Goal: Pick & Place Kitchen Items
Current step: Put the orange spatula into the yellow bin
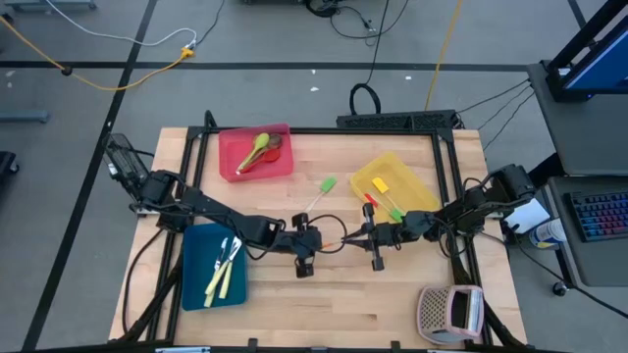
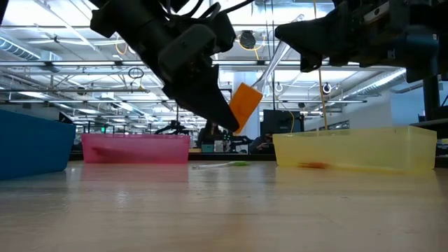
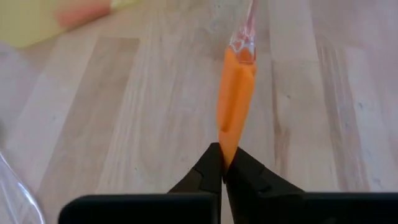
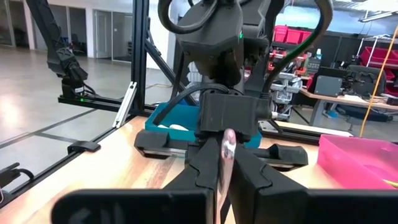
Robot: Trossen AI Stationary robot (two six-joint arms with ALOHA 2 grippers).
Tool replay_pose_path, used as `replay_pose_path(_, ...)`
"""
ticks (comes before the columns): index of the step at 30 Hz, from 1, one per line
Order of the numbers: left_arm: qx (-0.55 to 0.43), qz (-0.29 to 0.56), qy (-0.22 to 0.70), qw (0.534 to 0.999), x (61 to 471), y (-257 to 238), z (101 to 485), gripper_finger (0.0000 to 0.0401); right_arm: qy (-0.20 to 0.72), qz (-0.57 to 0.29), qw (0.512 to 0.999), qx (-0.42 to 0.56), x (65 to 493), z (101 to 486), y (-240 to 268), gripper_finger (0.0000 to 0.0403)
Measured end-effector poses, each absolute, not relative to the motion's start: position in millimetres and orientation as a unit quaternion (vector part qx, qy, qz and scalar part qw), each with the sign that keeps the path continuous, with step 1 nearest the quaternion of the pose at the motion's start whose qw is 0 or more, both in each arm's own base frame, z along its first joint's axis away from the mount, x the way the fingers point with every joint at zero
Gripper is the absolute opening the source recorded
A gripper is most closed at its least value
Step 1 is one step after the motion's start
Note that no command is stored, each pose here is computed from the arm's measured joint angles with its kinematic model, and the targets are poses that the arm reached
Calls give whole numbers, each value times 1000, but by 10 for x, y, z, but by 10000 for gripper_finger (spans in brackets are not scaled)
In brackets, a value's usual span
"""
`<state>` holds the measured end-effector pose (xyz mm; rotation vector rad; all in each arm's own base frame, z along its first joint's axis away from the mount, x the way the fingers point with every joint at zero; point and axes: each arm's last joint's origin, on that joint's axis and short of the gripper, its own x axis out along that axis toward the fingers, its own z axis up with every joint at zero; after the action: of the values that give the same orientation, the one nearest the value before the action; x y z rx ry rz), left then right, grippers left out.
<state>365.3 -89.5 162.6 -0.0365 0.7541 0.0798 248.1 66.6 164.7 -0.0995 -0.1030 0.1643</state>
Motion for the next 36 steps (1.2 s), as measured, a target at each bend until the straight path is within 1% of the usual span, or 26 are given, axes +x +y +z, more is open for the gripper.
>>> replay_pose_path(7,-10,58,352,934,3673,-880,1637,6,-55,82,994,-49,2480,1656,666,9)
replay_pose_path(16,2,58,311,949,3726,-884,1694,4,-51,83,994,-50,2482,1651,667,9)
replay_pose_path(20,-6,61,311,948,3726,-883,1693,5,-41,81,994,-55,2488,1631,655,9)
replay_pose_path(23,-27,67,322,944,3712,-880,1674,5,-33,82,993,-78,2490,1612,657,9)
replay_pose_path(25,-40,55,335,940,3698,-887,1656,5,-29,82,993,-82,2491,1602,657,9)
replay_pose_path(27,-52,55,341,937,3691,-889,1647,12,-28,81,993,-84,2490,1599,656,9)
replay_pose_path(30,-67,61,336,937,3699,-892,1666,36,-19,62,994,-89,2491,1581,644,9)
replay_pose_path(33,-75,63,323,941,3713,-890,1704,65,10,29,993,-118,2490,1520,622,9)
replay_pose_path(36,-76,61,321,942,3715,-896,1708,90,5,-11,991,-136,2485,1552,605,9)
